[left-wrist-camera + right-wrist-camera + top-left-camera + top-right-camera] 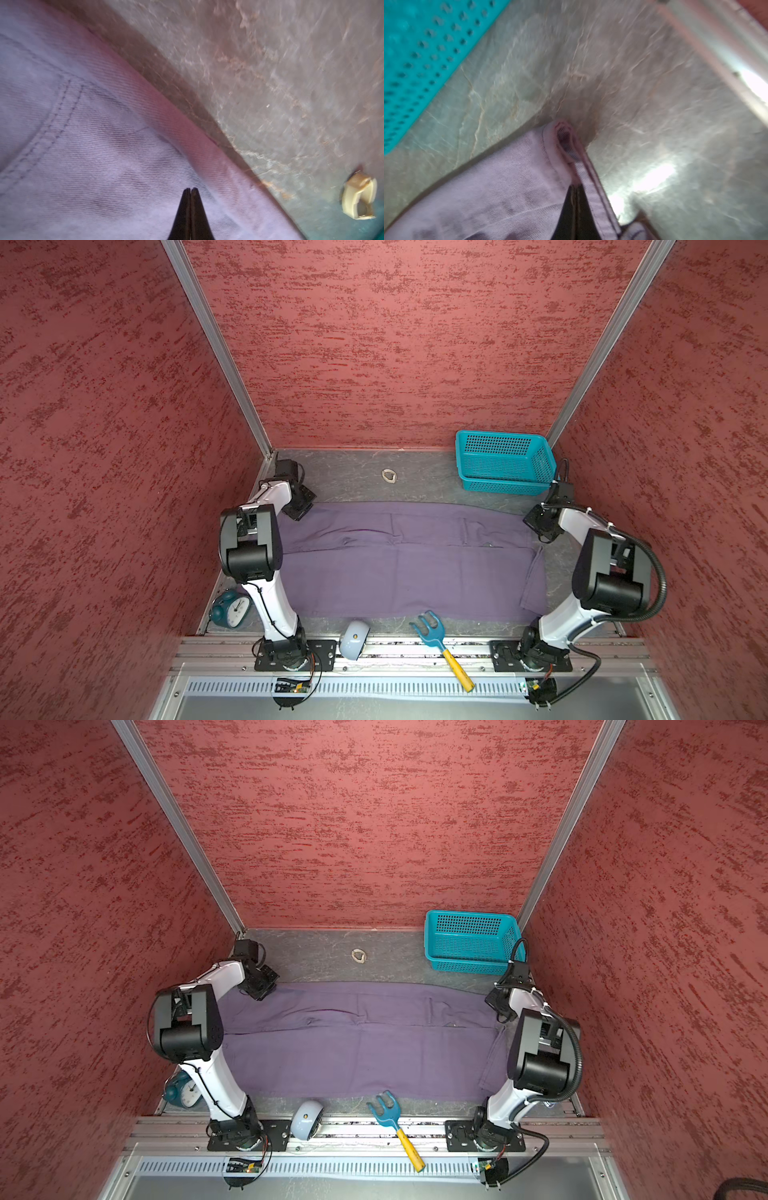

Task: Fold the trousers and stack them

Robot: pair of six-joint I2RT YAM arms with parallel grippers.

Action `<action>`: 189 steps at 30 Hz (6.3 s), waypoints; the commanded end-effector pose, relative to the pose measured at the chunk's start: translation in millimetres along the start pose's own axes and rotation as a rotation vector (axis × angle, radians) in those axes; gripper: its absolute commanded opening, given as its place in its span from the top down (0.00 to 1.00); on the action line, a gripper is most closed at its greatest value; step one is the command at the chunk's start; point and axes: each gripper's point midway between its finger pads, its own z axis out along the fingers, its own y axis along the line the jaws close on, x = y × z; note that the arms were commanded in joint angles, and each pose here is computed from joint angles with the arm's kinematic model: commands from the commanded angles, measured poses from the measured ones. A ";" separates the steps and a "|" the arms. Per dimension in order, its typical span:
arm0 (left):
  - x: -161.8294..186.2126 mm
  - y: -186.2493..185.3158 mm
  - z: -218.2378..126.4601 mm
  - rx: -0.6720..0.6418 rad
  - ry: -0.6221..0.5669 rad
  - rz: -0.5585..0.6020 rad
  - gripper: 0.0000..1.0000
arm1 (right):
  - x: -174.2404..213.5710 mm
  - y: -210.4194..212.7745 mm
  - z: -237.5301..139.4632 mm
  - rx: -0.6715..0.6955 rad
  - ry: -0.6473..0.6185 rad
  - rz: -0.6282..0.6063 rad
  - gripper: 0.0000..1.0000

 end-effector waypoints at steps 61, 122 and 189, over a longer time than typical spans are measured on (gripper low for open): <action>-21.5 -69.7 34.2 0.138 0.078 0.060 0.82 | -87.4 38.3 -22.2 -0.104 -0.084 0.107 0.92; 65.5 -26.4 14.8 0.238 0.223 0.055 0.53 | 38.0 -54.9 -5.9 0.318 0.108 -0.037 1.00; 43.5 15.1 -4.5 0.140 0.106 -0.023 0.58 | -55.2 3.9 -20.2 0.016 -0.085 0.066 0.99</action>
